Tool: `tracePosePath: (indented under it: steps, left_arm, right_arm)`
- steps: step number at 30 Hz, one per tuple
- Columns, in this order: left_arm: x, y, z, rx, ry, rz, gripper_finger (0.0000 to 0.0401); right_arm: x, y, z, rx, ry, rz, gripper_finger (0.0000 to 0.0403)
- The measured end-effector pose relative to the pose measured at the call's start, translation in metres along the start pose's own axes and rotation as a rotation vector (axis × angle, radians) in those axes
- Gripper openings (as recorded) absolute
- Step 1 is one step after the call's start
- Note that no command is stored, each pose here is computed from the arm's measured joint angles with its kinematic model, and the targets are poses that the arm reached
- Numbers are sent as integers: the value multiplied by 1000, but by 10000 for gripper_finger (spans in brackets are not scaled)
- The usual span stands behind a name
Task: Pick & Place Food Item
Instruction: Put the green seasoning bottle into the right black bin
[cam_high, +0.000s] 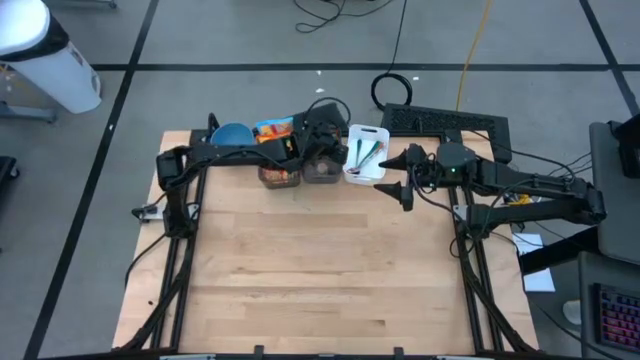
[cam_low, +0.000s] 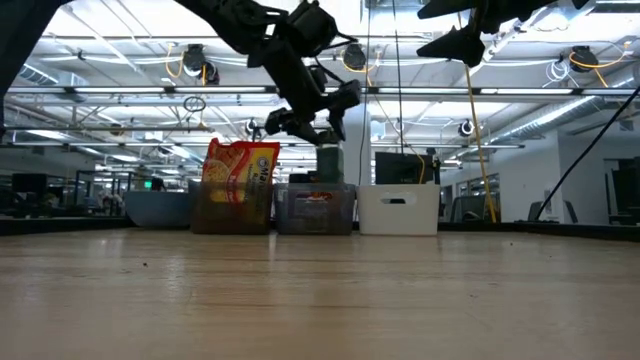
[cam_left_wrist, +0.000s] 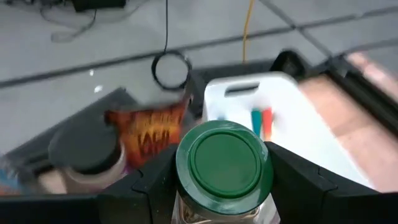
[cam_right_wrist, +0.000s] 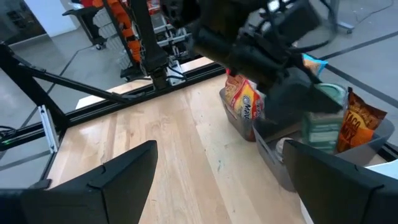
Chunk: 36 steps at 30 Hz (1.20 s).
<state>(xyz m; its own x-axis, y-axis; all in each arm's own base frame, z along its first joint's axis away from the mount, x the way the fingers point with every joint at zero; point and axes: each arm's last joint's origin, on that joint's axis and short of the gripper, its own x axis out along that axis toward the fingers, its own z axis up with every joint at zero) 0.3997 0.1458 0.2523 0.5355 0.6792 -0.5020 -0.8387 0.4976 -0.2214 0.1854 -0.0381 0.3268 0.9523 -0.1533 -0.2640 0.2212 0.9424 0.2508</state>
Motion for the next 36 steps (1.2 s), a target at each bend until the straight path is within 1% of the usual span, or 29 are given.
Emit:
tracePosePath:
  steps: [6, 11, 19, 36]
  left_arm:
    - [9, 0, -10, -5, 29, 19, 212]
    - [11, -2, -11, -17, 14, 11, 212]
    - [18, -1, -17, -5, 19, 38, 212]
    - [44, 0, -42, -20, 70, 47, 212]
  right_arm:
    - [0, 0, 0, 0, 0, 0, 338]
    - [0, 0, 0, -1, 1, 0, 338]
    - [0, 0, -1, -3, 5, -2, 338]
    - [0, -1, -2, 0, 17, -5, 338]
